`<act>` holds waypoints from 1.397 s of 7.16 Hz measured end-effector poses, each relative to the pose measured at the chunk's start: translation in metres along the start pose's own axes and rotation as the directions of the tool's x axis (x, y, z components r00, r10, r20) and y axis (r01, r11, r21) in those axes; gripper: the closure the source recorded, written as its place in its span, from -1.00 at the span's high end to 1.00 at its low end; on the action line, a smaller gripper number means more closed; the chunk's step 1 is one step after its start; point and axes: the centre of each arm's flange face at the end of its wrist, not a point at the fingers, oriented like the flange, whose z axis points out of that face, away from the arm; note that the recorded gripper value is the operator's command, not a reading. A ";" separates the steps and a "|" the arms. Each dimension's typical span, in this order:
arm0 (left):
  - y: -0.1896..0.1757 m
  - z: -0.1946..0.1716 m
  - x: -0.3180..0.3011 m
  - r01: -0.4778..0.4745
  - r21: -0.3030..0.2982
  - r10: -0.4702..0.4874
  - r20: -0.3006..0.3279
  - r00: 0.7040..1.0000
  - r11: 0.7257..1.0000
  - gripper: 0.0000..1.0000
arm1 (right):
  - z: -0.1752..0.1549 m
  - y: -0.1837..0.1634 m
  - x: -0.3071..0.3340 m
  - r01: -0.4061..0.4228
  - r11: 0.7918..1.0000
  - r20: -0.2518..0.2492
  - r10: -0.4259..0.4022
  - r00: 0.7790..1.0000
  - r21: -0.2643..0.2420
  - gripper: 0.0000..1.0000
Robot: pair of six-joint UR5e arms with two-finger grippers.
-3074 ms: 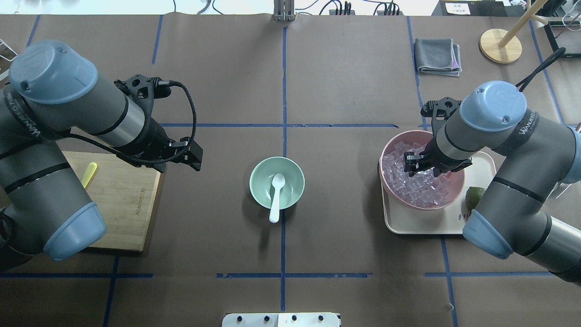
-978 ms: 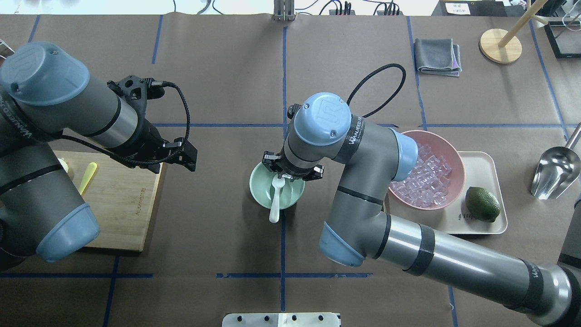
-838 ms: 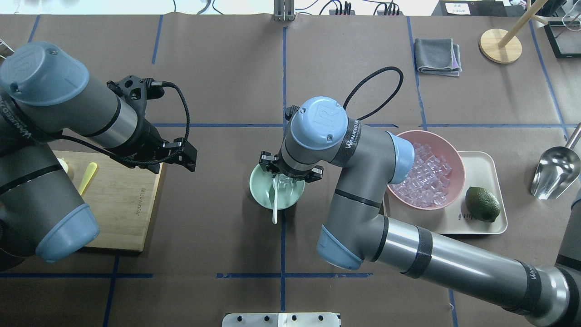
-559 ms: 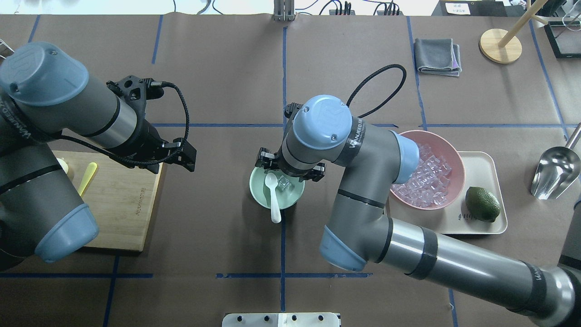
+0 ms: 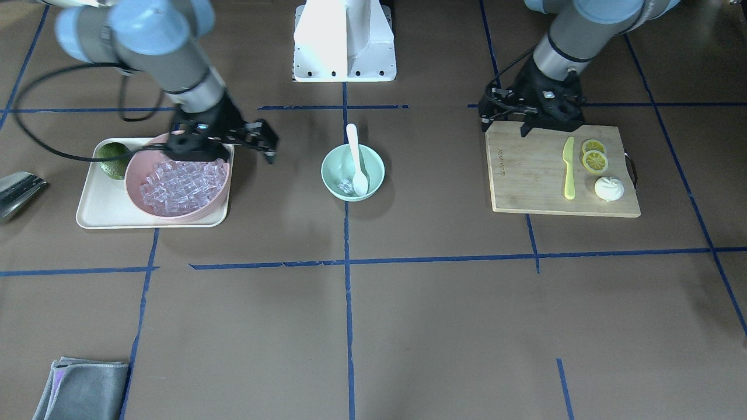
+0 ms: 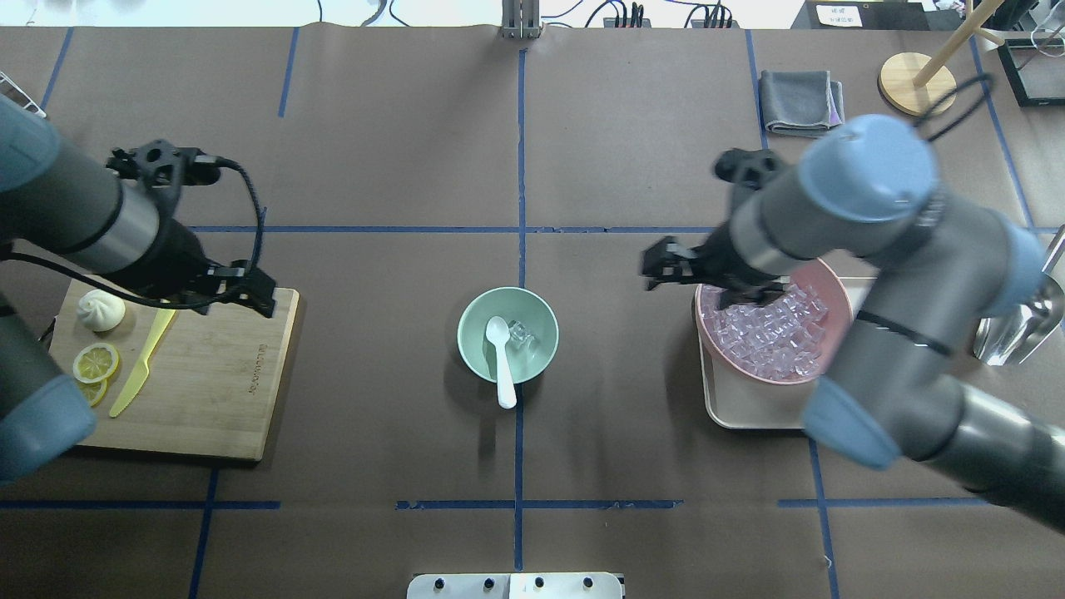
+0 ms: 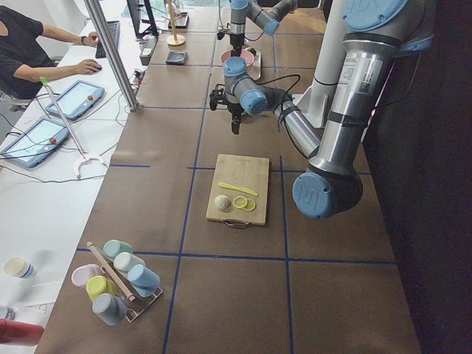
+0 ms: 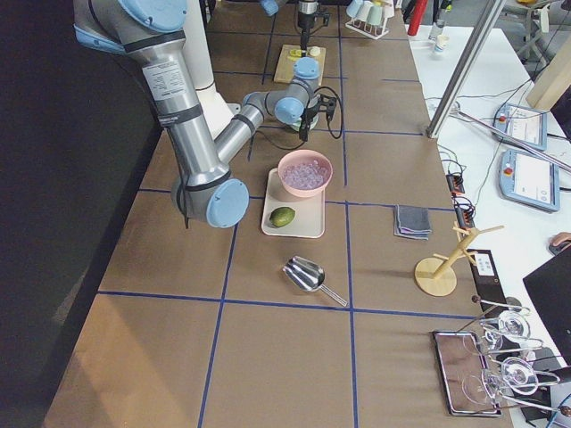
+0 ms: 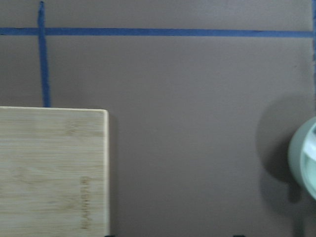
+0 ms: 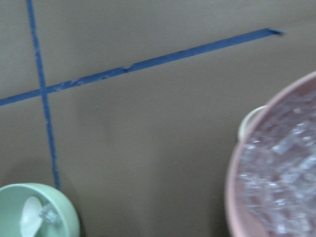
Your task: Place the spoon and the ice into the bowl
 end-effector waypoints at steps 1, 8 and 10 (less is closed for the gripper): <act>0.002 -0.006 -0.041 -0.045 0.002 0.045 0.038 0.998 0.999 0.68 | -0.026 -0.014 0.066 0.021 1.000 -0.034 -0.021 0.999 0.009 1.00; -0.005 -0.081 -0.400 -0.199 -0.020 0.200 0.083 0.976 0.980 0.99 | -0.136 -0.098 0.443 0.293 0.955 -0.161 -0.296 0.942 -0.044 1.00; -0.001 -0.087 -0.438 -0.109 -0.014 0.109 0.008 0.994 0.994 1.00 | -0.145 -0.100 0.487 0.333 0.938 -0.176 -0.345 0.922 -0.092 1.00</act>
